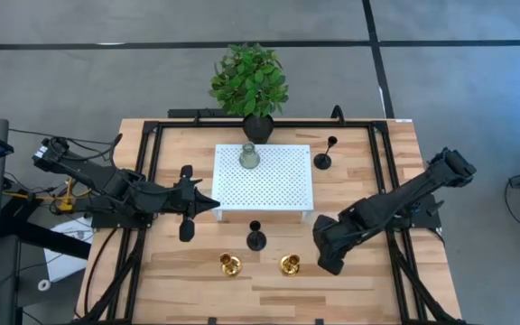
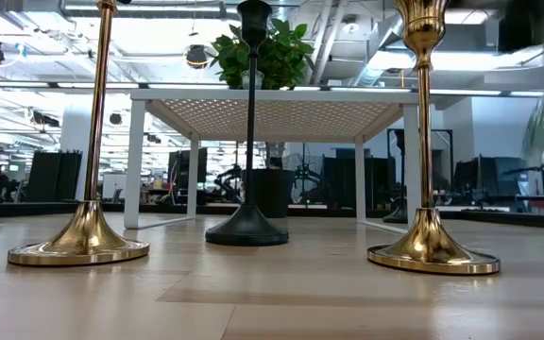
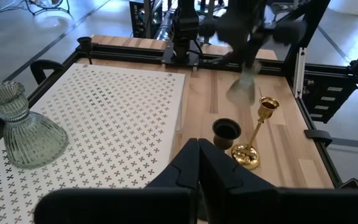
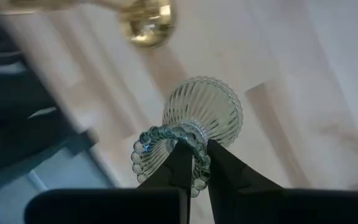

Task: Pick & Place candle stick holders
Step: Put the green candle holder on the shelf

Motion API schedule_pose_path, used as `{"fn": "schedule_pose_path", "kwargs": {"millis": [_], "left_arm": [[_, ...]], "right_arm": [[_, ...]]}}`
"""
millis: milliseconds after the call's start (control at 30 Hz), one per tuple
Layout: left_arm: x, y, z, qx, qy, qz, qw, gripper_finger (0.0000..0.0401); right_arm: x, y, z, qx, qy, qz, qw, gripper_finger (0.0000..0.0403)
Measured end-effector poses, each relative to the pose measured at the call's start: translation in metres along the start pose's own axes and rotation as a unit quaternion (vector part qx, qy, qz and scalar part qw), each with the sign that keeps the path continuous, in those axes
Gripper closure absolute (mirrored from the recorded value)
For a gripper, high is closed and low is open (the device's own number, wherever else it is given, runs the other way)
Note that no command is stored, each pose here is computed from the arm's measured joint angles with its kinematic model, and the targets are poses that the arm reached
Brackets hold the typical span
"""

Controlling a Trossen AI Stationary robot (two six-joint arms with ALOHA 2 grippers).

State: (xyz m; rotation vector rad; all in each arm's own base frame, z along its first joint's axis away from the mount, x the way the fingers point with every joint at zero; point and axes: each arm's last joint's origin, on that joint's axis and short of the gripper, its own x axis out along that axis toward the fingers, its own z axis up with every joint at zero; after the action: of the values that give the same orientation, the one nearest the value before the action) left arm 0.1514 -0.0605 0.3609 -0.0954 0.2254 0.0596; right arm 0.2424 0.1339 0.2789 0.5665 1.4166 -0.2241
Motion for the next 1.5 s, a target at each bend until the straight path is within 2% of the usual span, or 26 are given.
{"fn": "schedule_pose_path", "kwargs": {"millis": [300, 533, 833, 1133, 1500], "left_arm": [[0.0, 0.0, 0.0, 0.0, 0.0, 0.0, 1.0, 0.0398], [0.0, 0.0, 0.0, 0.0, 0.0, 0.0, 1.0, 0.0398], [0.0, 0.0, 0.0, -0.001, -0.001, 0.0, 1.0, 0.0398], [0.0, 0.0, 0.0, -0.001, -0.002, -0.001, 1.0, 0.0398], [0.0, 0.0, 0.001, -0.001, -0.002, 0.0, 1.0, 0.0398]], "right_arm": [[-0.079, 0.003, 0.026, -0.029, -0.059, 0.045, 0.997, 0.0388], [-0.117, -0.024, 0.056, -0.033, -0.109, 0.04, 0.993, 0.0388], [-0.126, -0.062, 0.099, -0.038, -0.115, 0.01, 0.993, 0.0388], [-0.133, -0.077, 0.154, -0.089, -0.128, -0.017, 0.988, 0.0389], [-0.135, -0.105, 0.204, -0.105, -0.133, -0.043, 0.985, 0.0389]]}}
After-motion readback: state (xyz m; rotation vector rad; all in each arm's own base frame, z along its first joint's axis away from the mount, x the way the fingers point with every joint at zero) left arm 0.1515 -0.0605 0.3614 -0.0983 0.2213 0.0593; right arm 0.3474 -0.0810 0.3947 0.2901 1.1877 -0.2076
